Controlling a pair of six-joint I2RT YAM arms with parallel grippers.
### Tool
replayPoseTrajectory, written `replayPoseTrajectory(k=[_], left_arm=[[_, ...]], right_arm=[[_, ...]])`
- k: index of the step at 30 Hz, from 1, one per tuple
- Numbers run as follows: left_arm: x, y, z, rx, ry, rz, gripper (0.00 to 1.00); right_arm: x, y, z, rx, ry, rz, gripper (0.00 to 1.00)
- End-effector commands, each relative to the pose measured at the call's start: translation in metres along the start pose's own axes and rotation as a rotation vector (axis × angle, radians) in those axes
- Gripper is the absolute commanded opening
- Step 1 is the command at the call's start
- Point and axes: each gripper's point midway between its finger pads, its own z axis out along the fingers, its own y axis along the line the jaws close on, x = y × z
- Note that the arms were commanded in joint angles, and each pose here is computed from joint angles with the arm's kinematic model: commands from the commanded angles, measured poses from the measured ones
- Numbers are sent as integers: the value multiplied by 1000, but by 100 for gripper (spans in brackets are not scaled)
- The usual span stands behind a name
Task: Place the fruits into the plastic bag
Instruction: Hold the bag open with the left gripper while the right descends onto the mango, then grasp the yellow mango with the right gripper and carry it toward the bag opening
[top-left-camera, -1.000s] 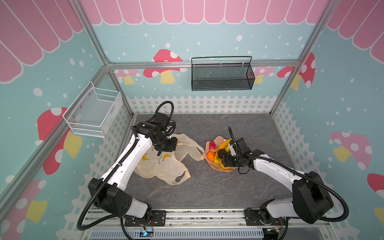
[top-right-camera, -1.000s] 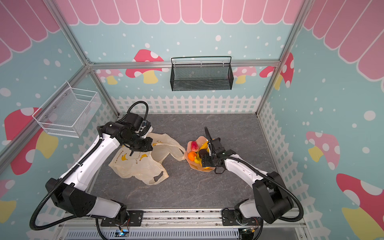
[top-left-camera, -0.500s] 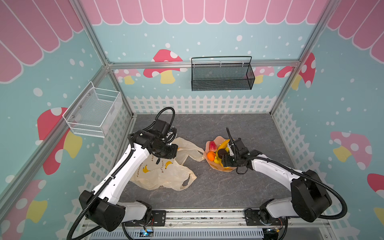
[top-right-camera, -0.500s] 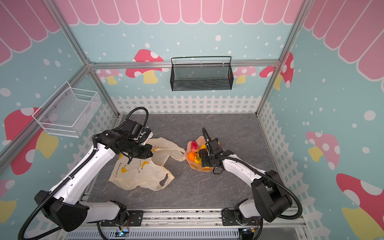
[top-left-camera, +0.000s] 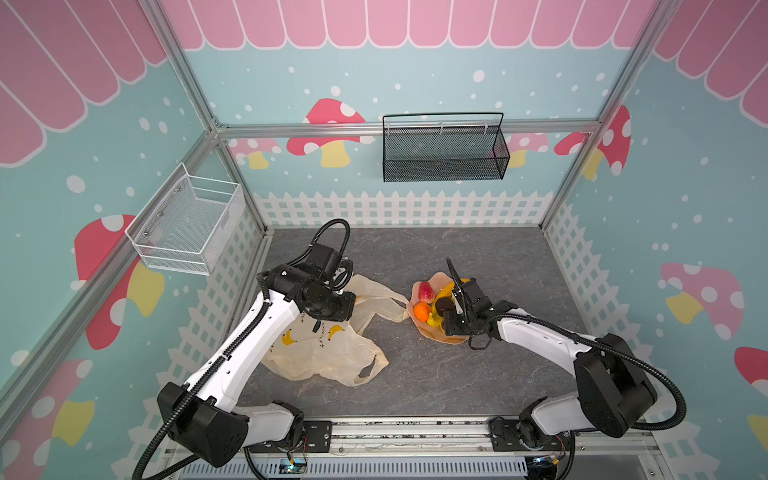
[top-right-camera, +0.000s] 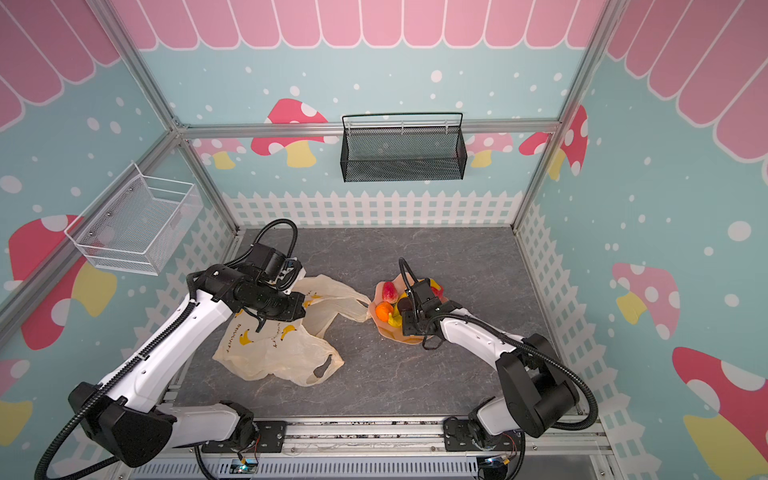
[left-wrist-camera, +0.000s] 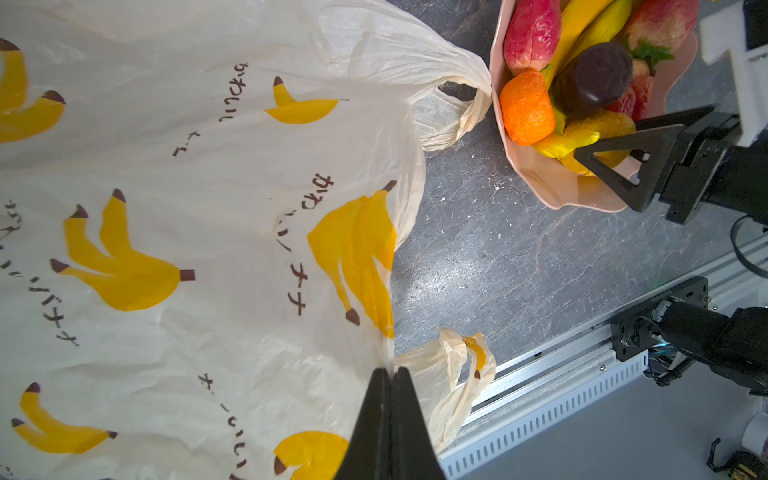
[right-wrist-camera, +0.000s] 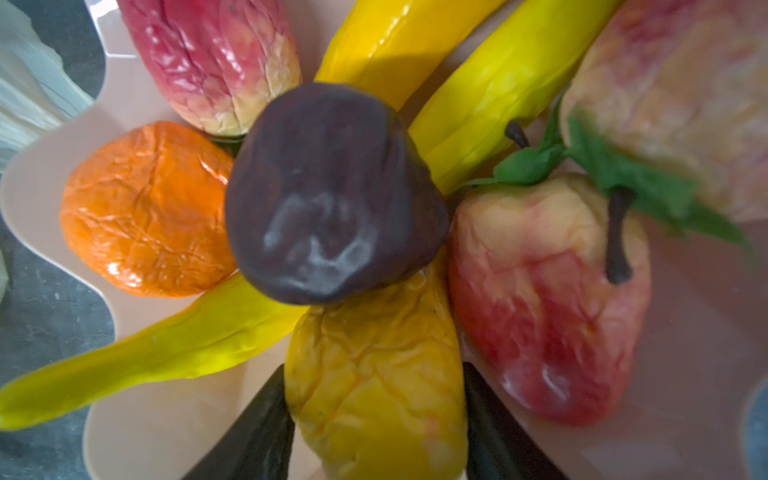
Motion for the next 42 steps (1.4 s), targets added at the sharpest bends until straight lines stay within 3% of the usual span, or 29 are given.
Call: replayPoseTrajectory(k=[1, 4, 9, 16, 21, 27, 35, 42], left_arm=[[1, 0, -4, -6, -27, -2, 0], [0, 0, -5, -5, -33, -3, 0], [-1, -1, -7, 0, -50, -2, 0], [1, 1, -11, -11, -67, -5, 0], [1, -1, -12, -1, -73, -9, 0], [-2, -2, -18, 0, -95, 1, 0], [-9, -9, -31, 28, -138, 20, 0], [-13, -20, -44, 74, -173, 31, 0]], right_arm=[[6, -4, 3, 26, 14, 18, 48], [2, -1, -1, 14, 3, 20, 40], [-7, 1, -17, 11, -29, 27, 36], [-48, 12, -85, -31, -208, 29, 34], [-77, 40, -133, -174, -355, -27, 33], [-93, 81, -160, -376, -435, -147, 33], [-87, 147, -148, -677, -380, -326, 32], [-69, 197, -88, -689, -262, -414, 28]])
